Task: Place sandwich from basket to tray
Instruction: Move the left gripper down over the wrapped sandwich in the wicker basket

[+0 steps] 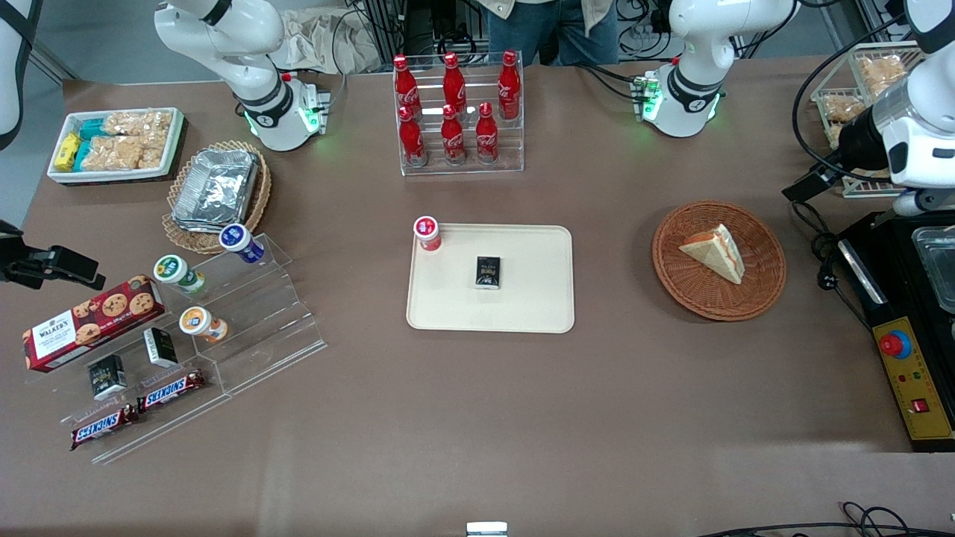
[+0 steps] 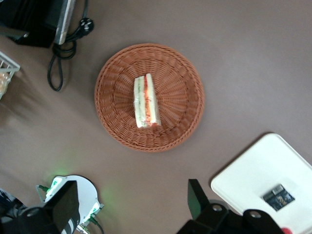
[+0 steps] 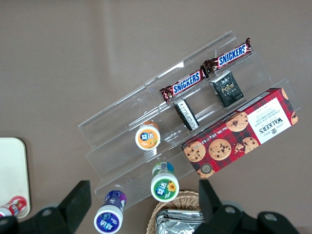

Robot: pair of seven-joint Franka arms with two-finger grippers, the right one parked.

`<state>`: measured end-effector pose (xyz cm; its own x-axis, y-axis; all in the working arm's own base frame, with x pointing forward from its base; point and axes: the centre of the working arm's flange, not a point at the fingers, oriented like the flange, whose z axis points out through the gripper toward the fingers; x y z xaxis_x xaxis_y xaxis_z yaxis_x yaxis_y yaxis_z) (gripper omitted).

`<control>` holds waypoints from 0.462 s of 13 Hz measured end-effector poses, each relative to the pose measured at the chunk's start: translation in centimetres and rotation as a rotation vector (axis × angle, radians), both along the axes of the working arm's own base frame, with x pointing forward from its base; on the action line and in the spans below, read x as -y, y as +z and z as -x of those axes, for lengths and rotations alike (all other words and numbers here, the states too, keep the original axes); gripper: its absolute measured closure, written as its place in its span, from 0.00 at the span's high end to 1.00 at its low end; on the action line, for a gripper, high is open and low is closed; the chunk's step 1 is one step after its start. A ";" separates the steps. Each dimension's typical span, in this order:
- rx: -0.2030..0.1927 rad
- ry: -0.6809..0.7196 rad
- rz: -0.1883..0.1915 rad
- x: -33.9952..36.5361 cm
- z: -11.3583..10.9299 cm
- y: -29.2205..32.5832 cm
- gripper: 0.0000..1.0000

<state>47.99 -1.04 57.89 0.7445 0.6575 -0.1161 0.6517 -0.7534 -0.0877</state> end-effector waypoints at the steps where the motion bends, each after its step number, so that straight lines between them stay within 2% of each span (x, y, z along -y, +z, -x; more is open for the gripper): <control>1: 0.013 0.026 -0.007 -0.7 1.0 -0.8 1.00; 4: 0.048 0.089 -0.029 -1.1 4.1 -3.6 1.00; 6: 0.056 0.125 -0.036 -1.2 4.8 -4.7 1.00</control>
<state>43.18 0.12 53.16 0.6614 0.7483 -0.0512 0.7447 -0.6633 -0.0744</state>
